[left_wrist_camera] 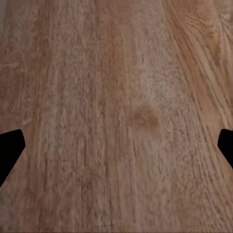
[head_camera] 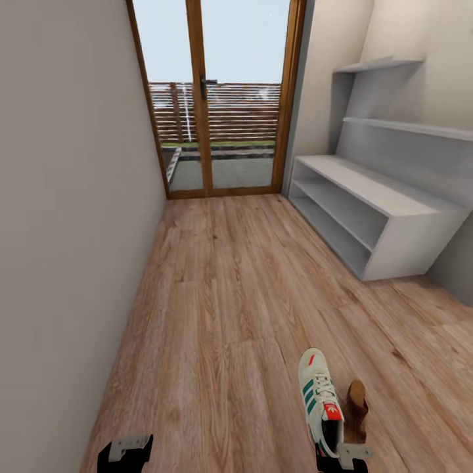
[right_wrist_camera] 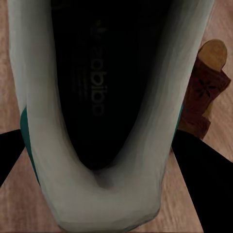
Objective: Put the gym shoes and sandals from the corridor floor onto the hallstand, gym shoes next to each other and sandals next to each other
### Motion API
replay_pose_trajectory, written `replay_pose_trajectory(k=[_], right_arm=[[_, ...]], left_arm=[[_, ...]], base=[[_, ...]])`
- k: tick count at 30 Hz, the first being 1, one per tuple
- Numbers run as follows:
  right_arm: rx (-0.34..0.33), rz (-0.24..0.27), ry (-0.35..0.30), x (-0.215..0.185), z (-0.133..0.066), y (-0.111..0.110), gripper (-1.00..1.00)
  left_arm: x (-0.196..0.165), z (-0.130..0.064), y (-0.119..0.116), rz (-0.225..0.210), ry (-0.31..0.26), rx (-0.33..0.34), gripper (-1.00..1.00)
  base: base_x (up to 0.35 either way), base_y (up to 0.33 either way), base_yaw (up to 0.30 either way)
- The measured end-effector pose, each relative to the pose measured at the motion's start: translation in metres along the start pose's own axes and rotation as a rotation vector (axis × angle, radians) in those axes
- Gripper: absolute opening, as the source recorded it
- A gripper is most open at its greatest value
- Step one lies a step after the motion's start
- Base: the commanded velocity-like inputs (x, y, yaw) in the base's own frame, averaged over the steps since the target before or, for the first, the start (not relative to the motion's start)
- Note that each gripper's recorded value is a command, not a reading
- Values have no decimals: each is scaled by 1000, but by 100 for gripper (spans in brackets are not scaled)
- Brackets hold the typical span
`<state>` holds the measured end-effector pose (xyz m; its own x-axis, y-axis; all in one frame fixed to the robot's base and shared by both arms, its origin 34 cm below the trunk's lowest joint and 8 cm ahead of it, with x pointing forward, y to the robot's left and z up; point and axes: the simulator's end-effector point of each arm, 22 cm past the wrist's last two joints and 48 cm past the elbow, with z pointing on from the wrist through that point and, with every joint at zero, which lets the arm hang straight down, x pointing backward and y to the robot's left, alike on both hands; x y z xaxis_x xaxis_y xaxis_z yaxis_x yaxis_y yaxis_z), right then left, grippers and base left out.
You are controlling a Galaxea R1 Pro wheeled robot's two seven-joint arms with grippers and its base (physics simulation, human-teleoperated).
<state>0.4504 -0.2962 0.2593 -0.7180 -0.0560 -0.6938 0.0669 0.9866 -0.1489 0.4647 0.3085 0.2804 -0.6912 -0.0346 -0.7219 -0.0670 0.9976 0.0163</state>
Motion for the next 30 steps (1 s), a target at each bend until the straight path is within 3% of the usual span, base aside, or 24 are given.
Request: replay_pose_trajectory(k=[30], right_arm=[[7,-3,-2,-1,1,-5,-100]], left_arm=[[0,0,-2,0,0,3,100]], base=[[334,21,0]])
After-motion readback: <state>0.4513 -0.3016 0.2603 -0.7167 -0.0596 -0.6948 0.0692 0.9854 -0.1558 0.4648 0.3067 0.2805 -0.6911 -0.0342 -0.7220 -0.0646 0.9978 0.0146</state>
